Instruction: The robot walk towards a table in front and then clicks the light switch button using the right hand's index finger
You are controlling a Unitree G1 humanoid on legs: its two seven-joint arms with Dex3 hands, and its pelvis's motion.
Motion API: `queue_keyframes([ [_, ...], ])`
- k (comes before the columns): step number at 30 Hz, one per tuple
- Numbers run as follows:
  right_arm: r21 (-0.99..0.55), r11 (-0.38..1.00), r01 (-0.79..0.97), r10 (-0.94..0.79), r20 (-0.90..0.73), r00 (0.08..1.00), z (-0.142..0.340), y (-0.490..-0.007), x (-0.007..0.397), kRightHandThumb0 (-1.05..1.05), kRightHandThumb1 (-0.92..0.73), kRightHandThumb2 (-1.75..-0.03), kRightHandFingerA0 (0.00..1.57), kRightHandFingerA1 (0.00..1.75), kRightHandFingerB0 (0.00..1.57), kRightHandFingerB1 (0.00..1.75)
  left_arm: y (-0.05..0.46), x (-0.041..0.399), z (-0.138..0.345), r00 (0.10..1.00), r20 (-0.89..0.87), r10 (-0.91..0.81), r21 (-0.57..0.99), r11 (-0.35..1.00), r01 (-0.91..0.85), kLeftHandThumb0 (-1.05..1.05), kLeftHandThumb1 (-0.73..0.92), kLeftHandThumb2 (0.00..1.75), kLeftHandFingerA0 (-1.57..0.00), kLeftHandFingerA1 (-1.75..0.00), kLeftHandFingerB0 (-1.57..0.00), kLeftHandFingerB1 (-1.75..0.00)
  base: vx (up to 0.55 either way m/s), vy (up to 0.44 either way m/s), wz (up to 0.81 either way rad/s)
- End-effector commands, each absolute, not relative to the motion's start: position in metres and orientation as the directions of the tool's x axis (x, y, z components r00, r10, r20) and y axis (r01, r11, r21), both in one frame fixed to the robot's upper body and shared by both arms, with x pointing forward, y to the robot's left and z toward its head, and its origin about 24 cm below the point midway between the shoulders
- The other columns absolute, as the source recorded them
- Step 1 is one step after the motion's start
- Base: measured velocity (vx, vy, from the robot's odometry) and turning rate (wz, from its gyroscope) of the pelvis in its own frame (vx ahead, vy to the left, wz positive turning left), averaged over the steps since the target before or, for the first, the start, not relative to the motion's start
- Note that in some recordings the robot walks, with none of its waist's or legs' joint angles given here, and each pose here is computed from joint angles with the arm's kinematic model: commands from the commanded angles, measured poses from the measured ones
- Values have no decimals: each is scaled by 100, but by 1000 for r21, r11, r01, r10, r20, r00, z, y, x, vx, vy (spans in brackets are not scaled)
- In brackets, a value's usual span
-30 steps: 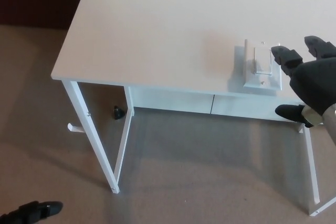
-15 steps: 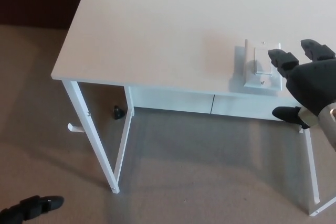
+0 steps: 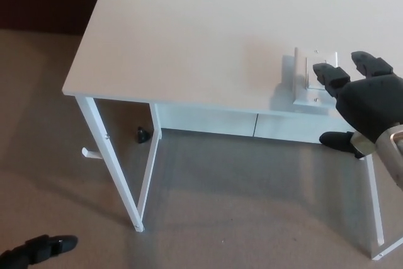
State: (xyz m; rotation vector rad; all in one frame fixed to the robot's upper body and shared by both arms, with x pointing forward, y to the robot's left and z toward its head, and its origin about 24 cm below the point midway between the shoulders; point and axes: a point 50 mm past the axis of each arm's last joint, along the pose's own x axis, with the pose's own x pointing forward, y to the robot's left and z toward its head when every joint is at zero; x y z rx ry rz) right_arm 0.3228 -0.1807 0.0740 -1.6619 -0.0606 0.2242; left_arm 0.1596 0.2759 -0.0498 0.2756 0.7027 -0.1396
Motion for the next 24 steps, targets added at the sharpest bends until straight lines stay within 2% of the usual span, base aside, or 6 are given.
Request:
queue_keyframes([
  [1, -989, -108, -102, 154, -118, 981, 72, -183, 326, -87, -65, -92, 0, 0, 7, 15, 281, 161, -46, 762, -647, -36, 227, 945, 237, -21, 61, 58, -46, -43, -39, -39, 0, 0, 0],
  [24, -982, -131, -132, 159, -153, 975, 53, -177, 327, -84, -62, -90, 0, 3, 6, 14, 281, 165, -44, 762, -646, -42, 226, 943, 244, -20, 62, 58, -44, -42, -38, -39, 0, 0, 0],
])
